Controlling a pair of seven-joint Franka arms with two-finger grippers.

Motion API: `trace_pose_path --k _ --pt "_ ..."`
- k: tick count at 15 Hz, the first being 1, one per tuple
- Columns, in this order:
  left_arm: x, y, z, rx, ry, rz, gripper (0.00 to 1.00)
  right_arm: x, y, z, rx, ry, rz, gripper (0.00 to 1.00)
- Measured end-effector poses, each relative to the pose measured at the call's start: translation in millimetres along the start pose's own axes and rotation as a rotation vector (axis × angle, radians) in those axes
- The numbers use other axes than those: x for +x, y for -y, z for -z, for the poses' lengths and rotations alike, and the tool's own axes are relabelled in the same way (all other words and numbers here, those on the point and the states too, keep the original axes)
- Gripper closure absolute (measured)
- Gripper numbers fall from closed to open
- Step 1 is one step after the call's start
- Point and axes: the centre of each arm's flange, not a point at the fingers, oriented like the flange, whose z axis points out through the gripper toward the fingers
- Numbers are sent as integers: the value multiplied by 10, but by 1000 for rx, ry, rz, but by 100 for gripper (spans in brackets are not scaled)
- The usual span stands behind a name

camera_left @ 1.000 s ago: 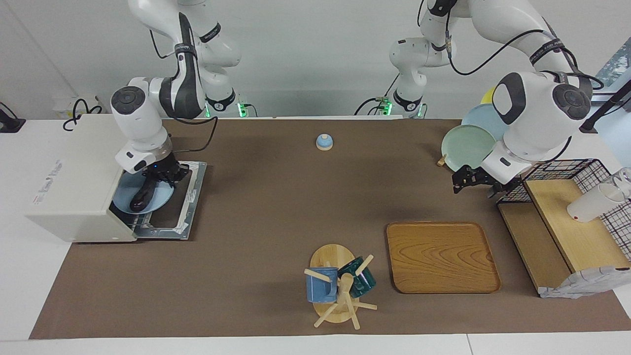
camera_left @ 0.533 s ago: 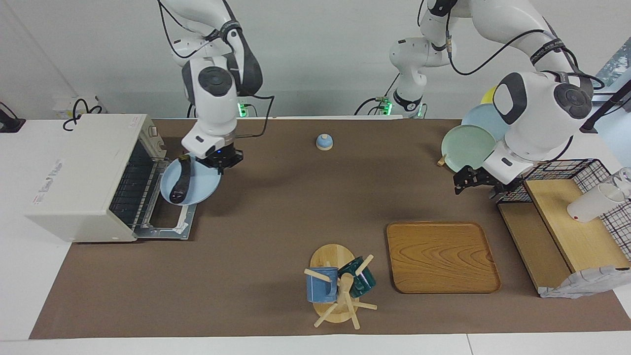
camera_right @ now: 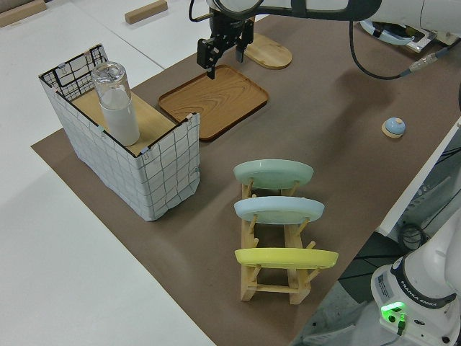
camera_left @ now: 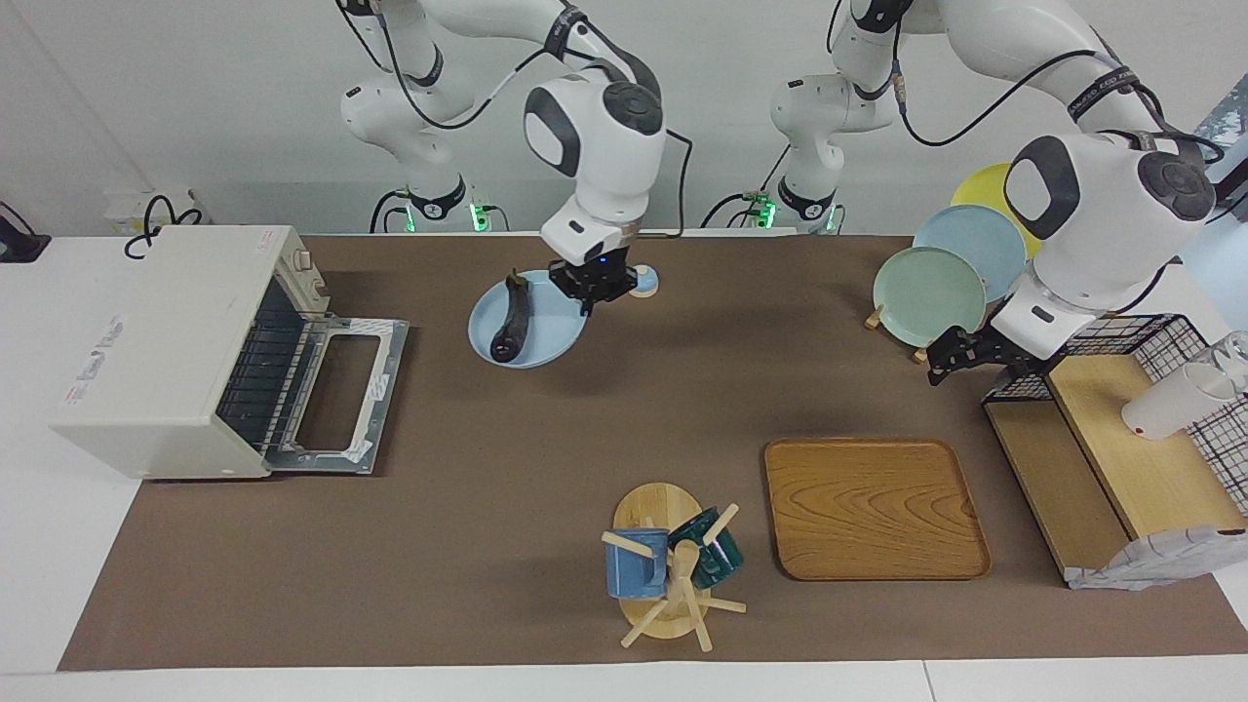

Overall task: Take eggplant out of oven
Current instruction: 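Pull the plate with eggplant out and set it mid-table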

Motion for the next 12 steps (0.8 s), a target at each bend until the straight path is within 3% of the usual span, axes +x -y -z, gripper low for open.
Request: trace_pose_path --k 4,9,12 --pt "-8 77 10 0 -2 12 0 104 920 -413 62 -37 -37 97" --pt "-10 130 38 1 -8 20 0 6 1278 -941 72 -33 0 97" --pt "-12 158 43 1 -10 25 0 -13 1351 -1021 110 -60 8 97"
